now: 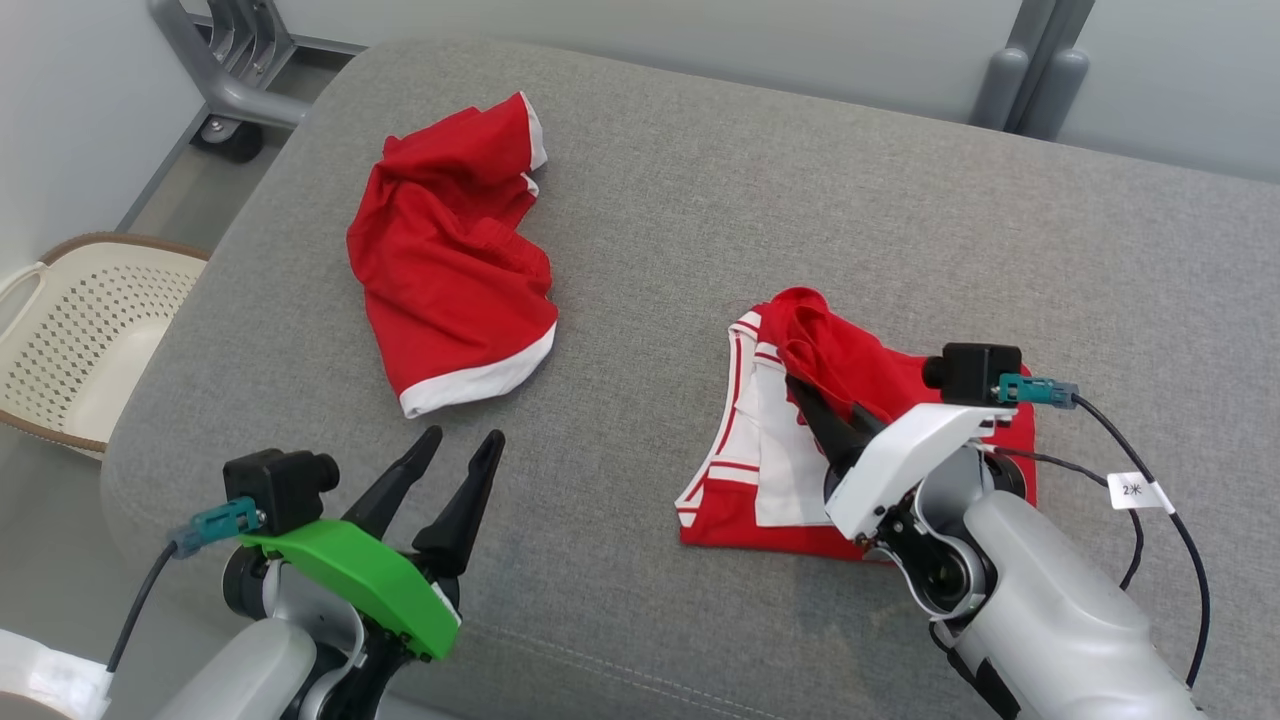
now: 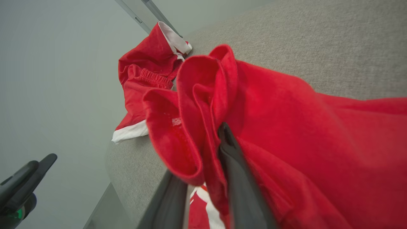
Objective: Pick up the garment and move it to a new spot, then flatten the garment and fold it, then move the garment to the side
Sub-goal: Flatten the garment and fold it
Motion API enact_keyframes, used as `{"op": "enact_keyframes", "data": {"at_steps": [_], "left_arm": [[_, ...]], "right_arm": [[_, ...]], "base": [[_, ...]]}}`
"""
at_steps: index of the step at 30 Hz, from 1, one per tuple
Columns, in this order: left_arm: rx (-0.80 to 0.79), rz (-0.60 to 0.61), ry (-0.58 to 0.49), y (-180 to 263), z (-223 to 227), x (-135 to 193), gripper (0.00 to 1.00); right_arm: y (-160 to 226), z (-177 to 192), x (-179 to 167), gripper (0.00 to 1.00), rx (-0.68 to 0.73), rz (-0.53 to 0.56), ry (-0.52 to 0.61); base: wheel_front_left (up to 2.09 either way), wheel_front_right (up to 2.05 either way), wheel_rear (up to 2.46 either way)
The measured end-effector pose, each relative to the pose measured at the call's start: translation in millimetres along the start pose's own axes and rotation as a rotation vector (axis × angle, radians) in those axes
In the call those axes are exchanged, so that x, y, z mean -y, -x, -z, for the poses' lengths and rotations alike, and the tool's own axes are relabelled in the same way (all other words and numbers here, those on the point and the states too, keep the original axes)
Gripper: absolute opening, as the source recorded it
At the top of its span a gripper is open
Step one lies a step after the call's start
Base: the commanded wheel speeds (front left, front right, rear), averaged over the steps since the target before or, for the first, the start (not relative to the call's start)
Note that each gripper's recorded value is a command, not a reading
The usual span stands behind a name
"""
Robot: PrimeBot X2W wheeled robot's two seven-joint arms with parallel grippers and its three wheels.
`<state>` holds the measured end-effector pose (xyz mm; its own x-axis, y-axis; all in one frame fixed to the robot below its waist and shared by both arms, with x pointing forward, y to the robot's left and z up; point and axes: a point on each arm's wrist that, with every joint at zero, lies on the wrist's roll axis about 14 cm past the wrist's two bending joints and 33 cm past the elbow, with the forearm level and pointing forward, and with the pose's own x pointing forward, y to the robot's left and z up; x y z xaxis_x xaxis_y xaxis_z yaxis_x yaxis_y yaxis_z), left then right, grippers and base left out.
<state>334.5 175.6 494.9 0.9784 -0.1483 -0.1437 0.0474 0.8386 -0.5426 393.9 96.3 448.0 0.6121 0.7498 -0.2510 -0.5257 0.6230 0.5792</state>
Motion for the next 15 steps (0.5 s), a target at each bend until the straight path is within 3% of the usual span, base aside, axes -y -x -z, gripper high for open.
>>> {"op": "enact_keyframes", "data": {"at_steps": [1, 15], "left_arm": [[-0.001, -0.001, 0.001, 0.1, 0.6, -0.2, 1.00], [-0.013, 0.015, 0.004, -5.2, 4.6, 3.7, 1.00]], "right_arm": [[-0.4, 0.7, 0.4, 1.00, -0.003, 0.001, 0.001], [-1.2, -22.7, -15.1, 1.00, 0.082, -0.052, -0.067]], "base": [[0.00, 0.00, 0.00], [0.00, 0.00, 0.00]]}}
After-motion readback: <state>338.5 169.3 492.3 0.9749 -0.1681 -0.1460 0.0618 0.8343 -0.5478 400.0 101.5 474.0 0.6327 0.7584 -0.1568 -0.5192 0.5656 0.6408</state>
